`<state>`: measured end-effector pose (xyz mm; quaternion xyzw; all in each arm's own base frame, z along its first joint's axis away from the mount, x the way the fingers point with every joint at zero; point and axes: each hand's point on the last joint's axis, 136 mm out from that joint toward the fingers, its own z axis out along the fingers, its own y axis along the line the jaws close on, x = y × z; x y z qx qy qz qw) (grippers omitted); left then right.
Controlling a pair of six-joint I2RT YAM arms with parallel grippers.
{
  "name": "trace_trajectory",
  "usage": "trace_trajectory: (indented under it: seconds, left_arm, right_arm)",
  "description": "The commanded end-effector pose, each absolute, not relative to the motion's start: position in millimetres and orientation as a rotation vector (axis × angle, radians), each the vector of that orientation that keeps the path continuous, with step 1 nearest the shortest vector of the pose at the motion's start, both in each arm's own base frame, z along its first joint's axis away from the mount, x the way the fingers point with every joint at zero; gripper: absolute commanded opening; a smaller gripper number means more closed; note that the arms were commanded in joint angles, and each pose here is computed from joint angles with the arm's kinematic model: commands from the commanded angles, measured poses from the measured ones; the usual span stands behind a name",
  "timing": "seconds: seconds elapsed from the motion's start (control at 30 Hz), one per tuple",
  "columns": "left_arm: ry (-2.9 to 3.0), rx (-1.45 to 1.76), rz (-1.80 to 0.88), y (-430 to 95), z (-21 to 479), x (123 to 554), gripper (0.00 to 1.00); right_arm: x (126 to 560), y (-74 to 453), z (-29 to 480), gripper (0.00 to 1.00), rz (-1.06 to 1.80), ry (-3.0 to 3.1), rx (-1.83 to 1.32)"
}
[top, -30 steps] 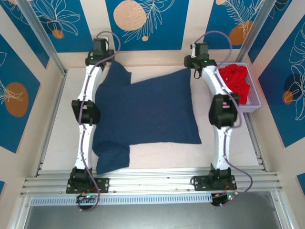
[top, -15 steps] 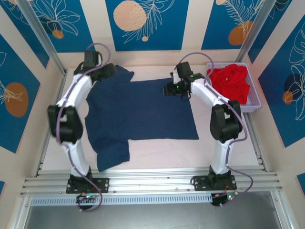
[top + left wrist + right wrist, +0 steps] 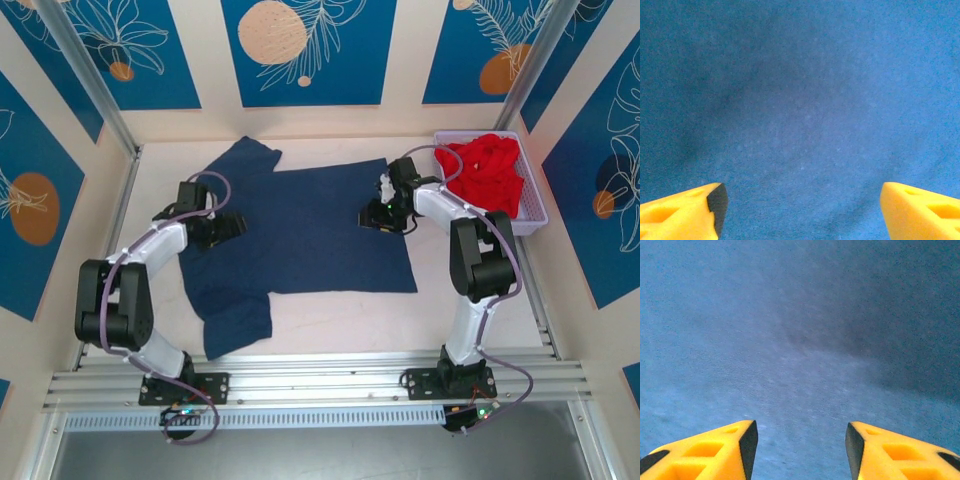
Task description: Fold the inside-out t-shirt
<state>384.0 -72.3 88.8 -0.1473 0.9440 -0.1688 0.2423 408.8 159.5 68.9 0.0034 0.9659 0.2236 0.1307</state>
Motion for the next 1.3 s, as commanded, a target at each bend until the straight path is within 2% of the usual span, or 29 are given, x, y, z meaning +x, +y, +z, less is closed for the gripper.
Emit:
trace_trajectory:
  seconds: [0.0,0.23,0.33,0.43,0.57,0.77,0.9,1.1,1.27]
  left_arm:
    - [2.465,-0.365,-0.447,-68,114,424,0.8]
    - [2.44,-0.409,-0.474,-59,105,508,0.81]
    - [2.461,-0.443,-0.529,-57,98,526,0.8]
    - [2.485,-0.429,-0.545,-59,99,525,0.8]
    - [2.46,-0.415,-0.571,-63,122,490,0.8]
    - [2.492,-0.3,-0.611,-96,131,416,0.8]
    - [2.543,-0.195,-0.649,-133,126,394,0.8]
    - [2.573,-0.062,-0.666,-180,129,385,0.8]
    - [2.591,-0.008,-0.643,-192,128,378,0.81]
  right_arm:
    - [444,183,97,0.52,0.803,2.623,0.028]
    - [535,166,90,0.54,0.785,2.497,0.254]
    - [556,162,84,0.54,0.79,2.499,0.302]
    - [557,168,87,0.54,0.811,2.53,0.274]
    - [515,163,107,0.54,0.697,2.618,0.156]
    - [379,119,92,0.56,0.442,2.841,0.21]
    - [304,85,72,0.57,0.333,2.969,0.373]
    - [250,59,47,0.58,0.229,3.068,0.587]
    - [239,56,34,0.57,0.285,3.085,0.68]
